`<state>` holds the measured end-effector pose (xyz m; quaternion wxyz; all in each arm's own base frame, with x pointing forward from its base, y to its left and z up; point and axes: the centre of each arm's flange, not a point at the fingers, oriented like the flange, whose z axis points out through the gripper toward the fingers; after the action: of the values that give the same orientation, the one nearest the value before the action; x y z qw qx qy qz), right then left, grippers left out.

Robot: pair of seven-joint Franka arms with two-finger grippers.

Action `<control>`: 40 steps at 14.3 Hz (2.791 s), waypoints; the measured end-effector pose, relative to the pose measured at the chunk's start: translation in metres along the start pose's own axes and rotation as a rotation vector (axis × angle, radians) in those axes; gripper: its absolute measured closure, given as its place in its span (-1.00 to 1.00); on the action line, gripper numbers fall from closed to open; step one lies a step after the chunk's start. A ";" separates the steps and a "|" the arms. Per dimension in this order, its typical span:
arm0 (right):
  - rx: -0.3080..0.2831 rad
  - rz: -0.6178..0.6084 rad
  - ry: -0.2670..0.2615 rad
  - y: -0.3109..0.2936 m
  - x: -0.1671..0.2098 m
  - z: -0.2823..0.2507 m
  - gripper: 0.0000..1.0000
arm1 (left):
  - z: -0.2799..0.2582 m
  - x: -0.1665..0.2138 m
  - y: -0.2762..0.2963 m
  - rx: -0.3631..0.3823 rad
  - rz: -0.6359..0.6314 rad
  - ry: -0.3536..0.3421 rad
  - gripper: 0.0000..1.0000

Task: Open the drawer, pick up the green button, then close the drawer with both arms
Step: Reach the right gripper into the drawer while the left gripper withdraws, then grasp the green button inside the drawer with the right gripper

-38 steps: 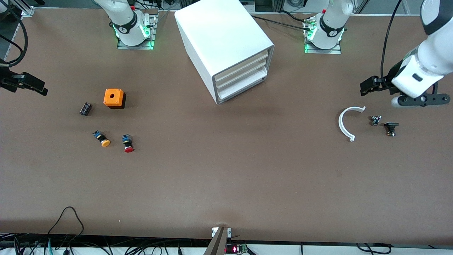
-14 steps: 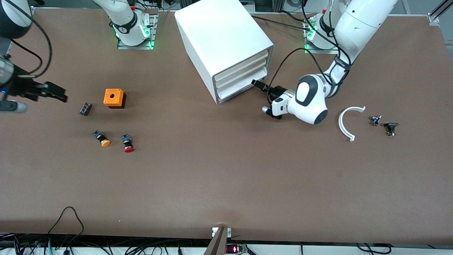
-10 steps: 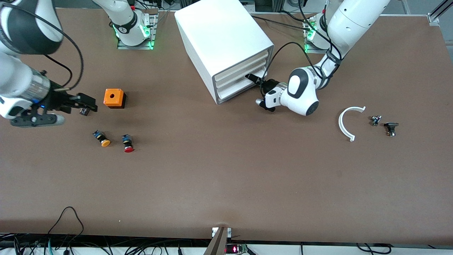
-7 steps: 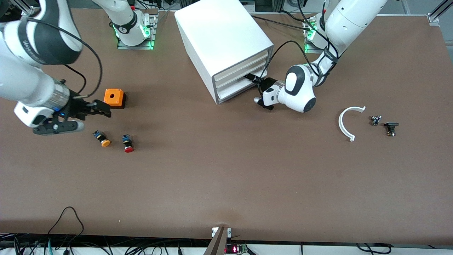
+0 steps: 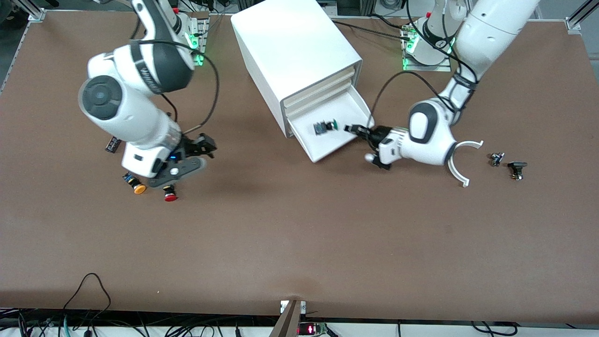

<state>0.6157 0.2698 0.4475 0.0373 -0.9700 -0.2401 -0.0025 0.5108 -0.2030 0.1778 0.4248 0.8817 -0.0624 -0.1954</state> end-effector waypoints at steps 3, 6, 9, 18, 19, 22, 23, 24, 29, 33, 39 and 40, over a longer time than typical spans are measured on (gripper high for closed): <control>-0.002 -0.156 0.030 -0.051 0.030 0.007 -1.00 | -0.032 0.011 -0.012 0.010 -0.012 0.070 0.31; 0.000 -0.324 0.065 -0.122 0.050 0.010 -1.00 | -0.054 0.019 -0.003 0.063 0.031 0.117 -0.30; 0.007 -0.525 0.065 -0.189 0.053 0.026 -1.00 | -0.152 0.022 0.038 0.316 0.216 0.199 -0.91; 0.049 -1.020 -0.030 -0.286 0.034 0.102 -1.00 | -0.360 -0.148 0.174 0.908 0.142 0.254 -1.00; 0.051 -1.029 -0.041 -0.290 0.032 0.111 -1.00 | -0.360 -0.156 0.180 0.928 0.082 0.261 -1.00; 0.024 -1.073 -0.060 -0.309 0.034 0.140 -1.00 | -0.353 -0.156 0.183 0.943 -0.014 0.278 -1.00; 0.016 -1.085 -0.055 -0.316 0.036 0.146 -1.00 | -0.351 -0.154 0.183 0.942 -0.016 0.275 -1.00; 0.010 -1.093 -0.038 -0.322 0.038 0.150 -1.00 | -0.348 -0.152 0.184 0.942 -0.018 0.272 -1.00; -0.001 -1.108 0.035 -0.337 0.045 0.171 -1.00 | -0.348 -0.151 0.182 0.939 -0.028 0.274 -1.00; -0.001 -1.127 0.022 -0.348 0.040 0.191 -1.00 | -0.348 -0.149 0.180 0.937 -0.031 0.271 -1.00; -0.004 -1.133 0.006 -0.349 0.038 0.210 -0.68 | -0.356 -0.148 0.174 0.931 -0.046 0.281 -1.00; -0.004 -1.134 0.006 -0.350 0.037 0.213 -0.68 | -0.358 -0.148 0.173 0.930 -0.048 0.282 -1.00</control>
<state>0.4825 0.6116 0.2614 0.0290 -0.6892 -0.7236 -0.0253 0.5274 -0.0123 0.5563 -0.0146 0.9972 -0.0646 -0.0350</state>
